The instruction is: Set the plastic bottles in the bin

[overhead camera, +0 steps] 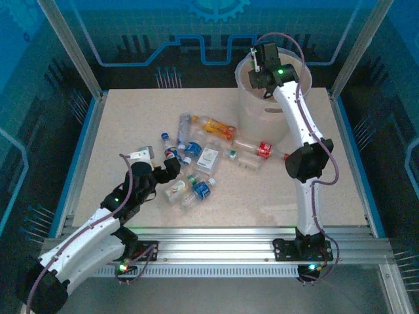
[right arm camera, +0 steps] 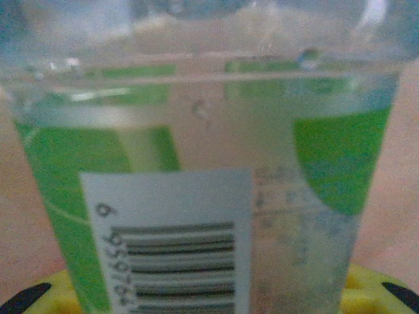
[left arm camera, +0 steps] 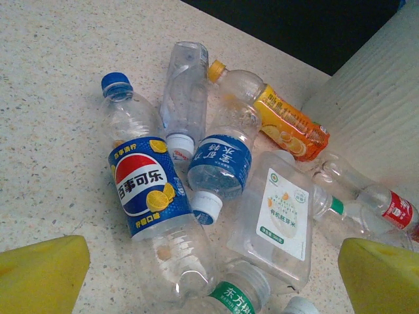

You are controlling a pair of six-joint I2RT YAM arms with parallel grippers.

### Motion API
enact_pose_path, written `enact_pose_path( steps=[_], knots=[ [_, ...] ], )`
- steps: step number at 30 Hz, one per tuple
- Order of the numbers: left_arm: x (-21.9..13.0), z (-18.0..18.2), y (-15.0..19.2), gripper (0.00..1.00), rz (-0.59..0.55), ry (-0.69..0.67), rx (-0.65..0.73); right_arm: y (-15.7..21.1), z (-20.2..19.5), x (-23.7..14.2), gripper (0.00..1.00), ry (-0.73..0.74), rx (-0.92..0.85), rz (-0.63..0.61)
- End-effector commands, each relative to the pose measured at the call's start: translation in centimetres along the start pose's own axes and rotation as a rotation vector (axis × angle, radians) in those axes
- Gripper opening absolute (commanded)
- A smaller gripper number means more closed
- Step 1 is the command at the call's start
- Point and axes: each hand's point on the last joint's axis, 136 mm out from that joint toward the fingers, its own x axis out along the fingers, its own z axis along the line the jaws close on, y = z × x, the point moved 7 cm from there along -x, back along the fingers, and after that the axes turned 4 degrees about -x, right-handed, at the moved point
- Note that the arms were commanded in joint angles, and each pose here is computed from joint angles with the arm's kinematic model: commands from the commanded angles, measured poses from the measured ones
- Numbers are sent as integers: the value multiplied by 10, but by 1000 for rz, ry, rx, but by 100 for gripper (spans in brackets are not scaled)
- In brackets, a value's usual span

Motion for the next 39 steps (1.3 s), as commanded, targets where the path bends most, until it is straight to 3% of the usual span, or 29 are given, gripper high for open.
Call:
enact_pose_path(
  steps=[1, 19, 39],
  knots=[
    [-1, 4, 3, 99, 18, -4, 15, 15, -6, 17, 33, -68, 3, 74],
    [-1, 4, 3, 99, 21, -15, 21, 78, 4, 73, 44, -214, -14, 357],
    [-2, 5, 2, 99, 14, -28, 34, 95, 33, 46, 53, -412, 57, 488]
  ],
)
